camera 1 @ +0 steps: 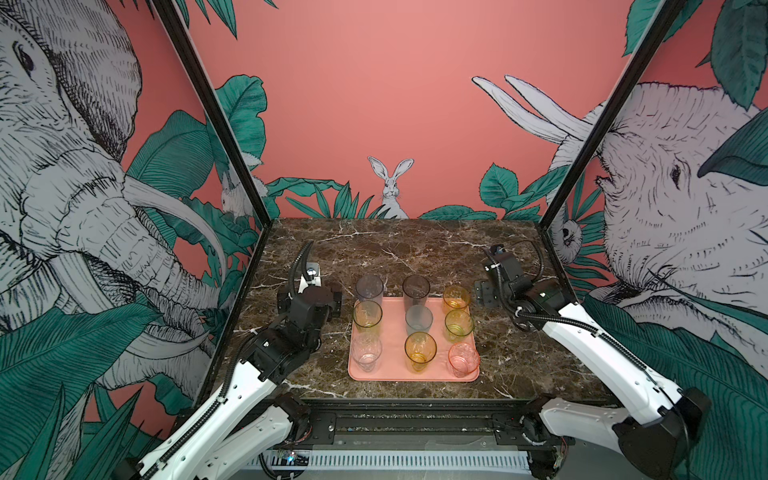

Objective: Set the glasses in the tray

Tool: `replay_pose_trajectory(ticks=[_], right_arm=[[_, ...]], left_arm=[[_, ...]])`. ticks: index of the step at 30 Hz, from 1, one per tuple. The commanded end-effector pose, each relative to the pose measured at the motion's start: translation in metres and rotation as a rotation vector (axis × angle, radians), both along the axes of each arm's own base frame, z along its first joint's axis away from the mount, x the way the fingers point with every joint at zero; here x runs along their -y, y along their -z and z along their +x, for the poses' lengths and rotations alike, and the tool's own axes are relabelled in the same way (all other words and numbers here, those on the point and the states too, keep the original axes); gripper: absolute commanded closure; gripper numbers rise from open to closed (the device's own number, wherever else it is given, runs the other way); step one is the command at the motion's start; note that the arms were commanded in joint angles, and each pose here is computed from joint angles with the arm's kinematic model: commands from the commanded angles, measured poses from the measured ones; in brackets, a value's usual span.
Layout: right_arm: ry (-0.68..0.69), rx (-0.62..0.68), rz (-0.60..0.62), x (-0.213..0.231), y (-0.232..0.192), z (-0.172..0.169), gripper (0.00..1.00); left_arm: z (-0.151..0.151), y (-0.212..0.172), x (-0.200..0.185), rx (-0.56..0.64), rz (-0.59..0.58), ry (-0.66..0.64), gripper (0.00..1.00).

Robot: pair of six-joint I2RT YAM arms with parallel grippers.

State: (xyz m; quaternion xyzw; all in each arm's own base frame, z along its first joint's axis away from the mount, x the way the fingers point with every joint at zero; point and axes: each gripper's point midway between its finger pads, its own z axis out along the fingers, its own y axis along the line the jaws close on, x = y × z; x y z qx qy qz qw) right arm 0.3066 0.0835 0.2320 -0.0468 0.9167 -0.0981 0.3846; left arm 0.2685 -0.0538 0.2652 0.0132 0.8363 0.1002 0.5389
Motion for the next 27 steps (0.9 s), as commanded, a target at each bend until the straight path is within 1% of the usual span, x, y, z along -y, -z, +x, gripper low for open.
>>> replay_pose_trajectory(ticks=[1,4,6,10,12,15,18,21,24,25,27], right_arm=[[0.010,0.133,-0.024,0.010,-0.017,0.027,0.08],[0.061,0.193,-0.024,0.026,-0.013,0.040,0.01],[0.092,0.219,-0.029,0.036,-0.008,0.046,0.01],[0.163,0.260,-0.053,0.058,0.005,0.054,0.01],[0.202,0.292,-0.053,0.069,0.014,0.057,0.01],[0.193,0.334,-0.036,0.074,0.035,0.064,0.01],[0.203,0.341,-0.059,0.079,0.054,0.069,0.01],[0.212,0.369,-0.087,0.085,0.065,0.073,0.01],[0.222,0.367,-0.118,0.093,0.080,0.078,0.01],[0.205,0.359,-0.127,0.092,0.085,0.081,0.01],[0.205,0.341,-0.166,0.096,0.092,0.083,0.01]], left_arm=[[0.016,-0.015,-0.004,0.031,-0.041,-0.001,0.01],[0.031,-0.008,-0.017,0.012,-0.057,-0.036,0.01],[0.041,-0.001,-0.027,0.003,-0.060,-0.061,0.00],[0.057,0.014,-0.046,0.002,-0.022,-0.121,0.01],[0.063,0.025,-0.057,-0.008,-0.028,-0.156,0.01],[0.072,0.046,-0.072,-0.002,-0.023,-0.208,0.00],[0.077,0.066,-0.077,0.034,0.051,-0.205,0.00],[0.076,0.091,-0.090,0.023,0.102,-0.251,0.00],[0.075,0.118,-0.099,-0.029,0.068,-0.265,0.01],[0.076,0.127,-0.098,-0.043,0.056,-0.257,0.01],[0.078,0.139,-0.097,-0.048,0.050,-0.243,0.01]])
